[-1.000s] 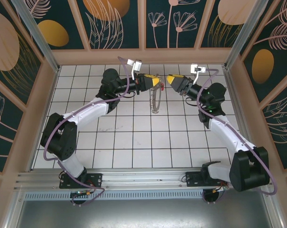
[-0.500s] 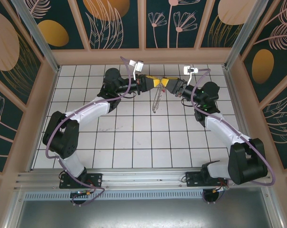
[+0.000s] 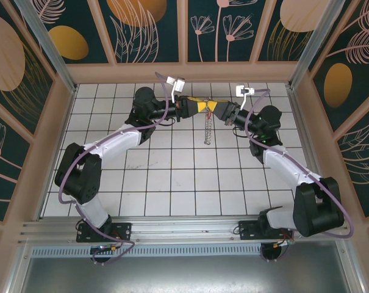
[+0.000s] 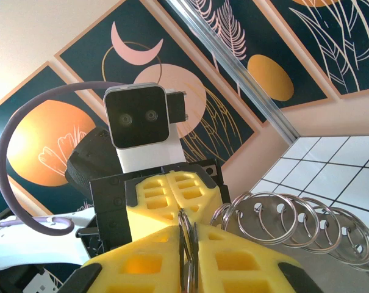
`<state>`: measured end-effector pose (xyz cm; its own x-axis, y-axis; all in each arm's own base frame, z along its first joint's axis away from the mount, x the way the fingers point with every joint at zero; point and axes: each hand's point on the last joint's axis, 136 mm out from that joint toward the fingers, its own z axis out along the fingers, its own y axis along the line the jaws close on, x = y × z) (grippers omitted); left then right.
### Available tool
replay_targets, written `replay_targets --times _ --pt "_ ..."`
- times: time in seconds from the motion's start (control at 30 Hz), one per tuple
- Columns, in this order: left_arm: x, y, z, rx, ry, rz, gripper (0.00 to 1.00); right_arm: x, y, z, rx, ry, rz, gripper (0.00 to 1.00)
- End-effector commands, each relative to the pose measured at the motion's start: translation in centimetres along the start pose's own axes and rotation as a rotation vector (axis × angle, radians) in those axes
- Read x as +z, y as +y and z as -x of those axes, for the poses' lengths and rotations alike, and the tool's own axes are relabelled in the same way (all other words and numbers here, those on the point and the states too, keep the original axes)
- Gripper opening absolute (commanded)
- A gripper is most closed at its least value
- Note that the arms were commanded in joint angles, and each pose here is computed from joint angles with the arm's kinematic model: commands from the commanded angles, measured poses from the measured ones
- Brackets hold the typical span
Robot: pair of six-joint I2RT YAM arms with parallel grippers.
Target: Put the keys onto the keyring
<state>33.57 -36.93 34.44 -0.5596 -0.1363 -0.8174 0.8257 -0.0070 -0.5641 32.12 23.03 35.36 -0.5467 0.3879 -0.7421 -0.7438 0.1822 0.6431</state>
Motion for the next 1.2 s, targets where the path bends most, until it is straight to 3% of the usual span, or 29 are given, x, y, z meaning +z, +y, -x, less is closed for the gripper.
replay_targets --times 0.0,0.1,0.23,0.43,0.6,0.7,0.93,1.17 --pt "0.3 -0.8 1.4 0.042 -0.023 -0.017 0.00 0.2 1.5 -0.3 -0.051 0.009 0.068 0.14" --pt "0.4 -0.8 1.4 0.042 -0.023 -0.018 0.00 0.3 1.5 -0.3 -0.048 0.010 0.072 0.17" --pt "0.4 -0.6 1.4 0.039 -0.021 -0.015 0.00 0.3 1.6 -0.4 -0.046 0.018 0.085 0.02" --pt "0.3 -0.5 1.5 0.052 -0.024 0.000 0.00 0.0 0.2 -0.3 -0.058 0.011 0.036 0.00" --pt "-1.3 -0.2 3.1 0.145 -0.027 0.104 0.29 -1.2 -1.8 0.5 -0.086 0.021 -0.027 0.00" --pt "-2.3 0.5 4.0 0.195 0.001 0.151 0.38 -1.3 -3.1 0.6 -0.118 0.074 -0.064 0.00" --pt "-1.7 3.0 2.3 0.209 0.185 0.159 0.43 -0.2 -4.2 -0.3 -0.214 0.246 -0.024 0.00" --pt "-1.4 4.4 1.4 0.206 0.248 0.148 0.41 1.0 -5.6 -0.5 -0.204 0.343 0.039 0.00"
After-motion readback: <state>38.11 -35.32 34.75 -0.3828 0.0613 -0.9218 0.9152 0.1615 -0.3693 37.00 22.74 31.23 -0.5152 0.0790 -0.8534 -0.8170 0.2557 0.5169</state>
